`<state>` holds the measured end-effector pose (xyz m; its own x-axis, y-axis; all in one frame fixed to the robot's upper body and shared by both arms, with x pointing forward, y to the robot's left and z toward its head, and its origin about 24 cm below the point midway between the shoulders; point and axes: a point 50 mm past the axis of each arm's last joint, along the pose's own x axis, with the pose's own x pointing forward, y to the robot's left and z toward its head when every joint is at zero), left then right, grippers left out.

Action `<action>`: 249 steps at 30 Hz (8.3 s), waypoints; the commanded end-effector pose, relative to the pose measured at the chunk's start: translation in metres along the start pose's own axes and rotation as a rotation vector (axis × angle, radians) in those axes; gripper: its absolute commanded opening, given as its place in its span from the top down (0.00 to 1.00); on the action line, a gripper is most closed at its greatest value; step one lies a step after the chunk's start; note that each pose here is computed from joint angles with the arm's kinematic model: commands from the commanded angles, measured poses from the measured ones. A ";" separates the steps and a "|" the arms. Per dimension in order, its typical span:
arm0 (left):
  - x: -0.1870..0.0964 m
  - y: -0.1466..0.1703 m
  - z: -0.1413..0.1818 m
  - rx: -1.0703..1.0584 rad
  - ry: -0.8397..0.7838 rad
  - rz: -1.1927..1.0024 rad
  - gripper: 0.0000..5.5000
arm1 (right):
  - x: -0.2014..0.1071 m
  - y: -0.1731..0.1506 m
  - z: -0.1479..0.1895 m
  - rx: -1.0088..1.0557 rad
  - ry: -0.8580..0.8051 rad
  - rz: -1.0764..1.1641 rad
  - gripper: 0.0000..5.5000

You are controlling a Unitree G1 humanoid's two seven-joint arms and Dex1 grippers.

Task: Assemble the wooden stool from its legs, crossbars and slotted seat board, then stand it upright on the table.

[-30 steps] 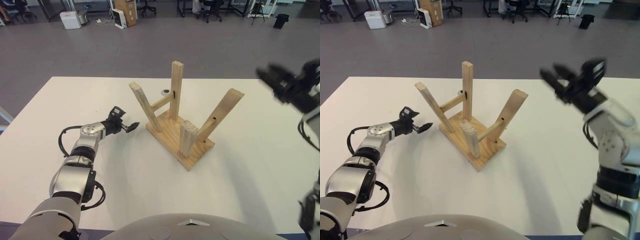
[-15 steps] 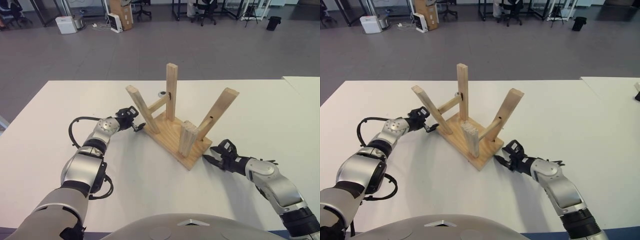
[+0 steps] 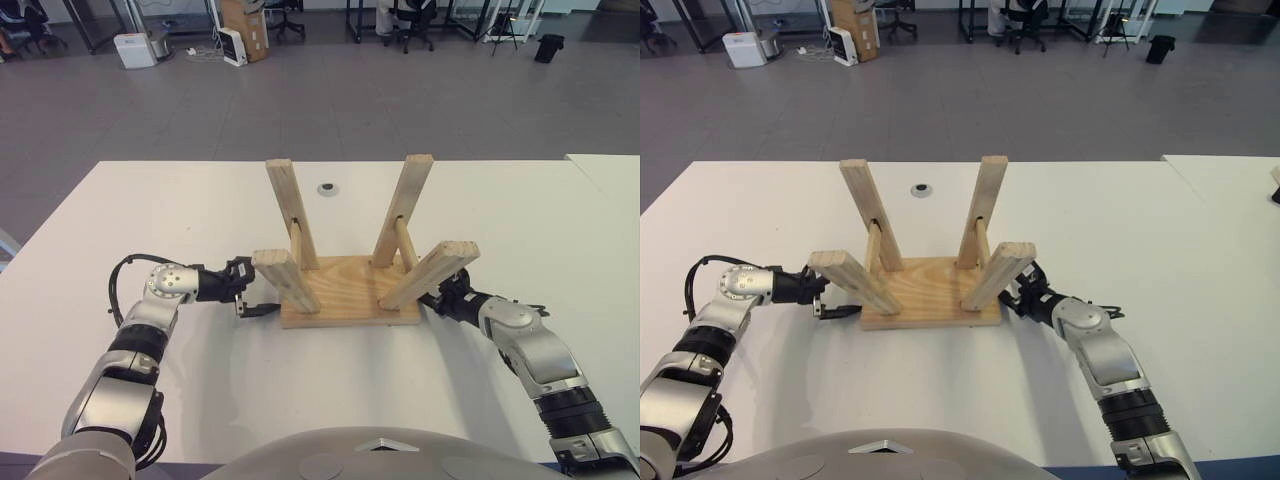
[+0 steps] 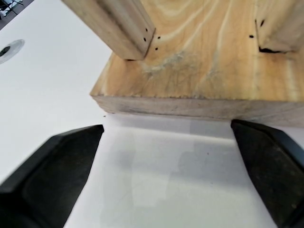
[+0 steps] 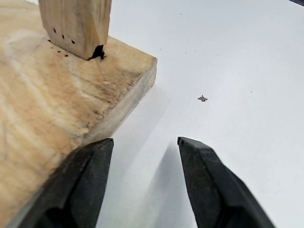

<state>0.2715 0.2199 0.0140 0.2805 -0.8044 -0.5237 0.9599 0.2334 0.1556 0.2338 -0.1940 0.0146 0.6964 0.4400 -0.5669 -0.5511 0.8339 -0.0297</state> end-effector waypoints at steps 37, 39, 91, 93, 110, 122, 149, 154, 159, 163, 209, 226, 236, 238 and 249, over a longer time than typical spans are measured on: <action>0.012 -0.049 0.027 -0.256 -0.181 0.035 0.10 | -0.047 0.034 0.010 -0.057 -0.054 0.295 0.54; 0.006 -0.040 0.052 -0.265 -0.246 -0.003 0.10 | -0.056 0.036 0.027 -0.075 -0.103 0.348 0.54; -0.046 -0.033 0.016 -0.553 -0.107 -0.092 0.33 | -0.053 0.011 0.029 -0.041 -0.062 0.547 0.29; -0.047 -0.031 0.014 -0.554 -0.104 -0.089 0.41 | -0.046 0.010 0.031 -0.056 -0.069 0.569 0.29; -0.043 -0.033 0.006 -0.605 -0.114 -0.134 0.60 | -0.014 0.027 0.040 -0.078 -0.117 0.759 0.66; -0.049 -0.039 0.129 -0.749 -0.292 -0.680 0.62 | -0.097 0.050 0.102 0.037 -0.142 1.026 0.69; 0.013 -0.009 0.135 -1.406 -0.288 -0.413 0.74 | -0.044 -0.001 0.126 1.006 -0.218 0.612 0.74; 0.034 0.020 0.128 -1.463 -0.284 -0.026 0.76 | -0.021 -0.006 0.104 1.209 -0.087 0.237 0.74; 0.040 0.031 0.116 -1.527 -0.285 0.104 0.76 | -0.015 -0.009 0.092 1.279 -0.006 0.105 0.74; 0.041 0.039 0.107 -1.590 -0.271 0.187 0.68 | -0.014 -0.003 0.088 1.248 0.036 0.097 0.57; -0.025 0.032 0.020 -0.795 -0.578 1.019 0.37 | -0.039 -0.055 0.026 0.648 -0.387 -0.487 0.25; -0.010 0.027 0.035 -0.663 -0.787 1.058 0.37 | -0.022 -0.049 0.012 0.576 -0.343 -0.597 0.25; 0.011 0.015 0.032 -0.590 -0.659 0.984 0.37 | -0.028 -0.054 0.011 0.526 -0.357 -0.618 0.25; 0.017 0.012 0.036 -0.565 -0.656 0.962 0.37 | -0.028 -0.054 0.009 0.550 -0.360 -0.622 0.25; 0.032 0.001 0.041 -0.635 -0.683 1.024 0.37 | -0.028 -0.058 0.005 0.539 -0.341 -0.660 0.25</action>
<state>0.2862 0.1716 0.0336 0.9684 -0.2113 0.1322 0.2410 0.9292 -0.2803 0.2463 -0.2535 0.0369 0.9406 -0.1712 -0.2933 0.2319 0.9547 0.1865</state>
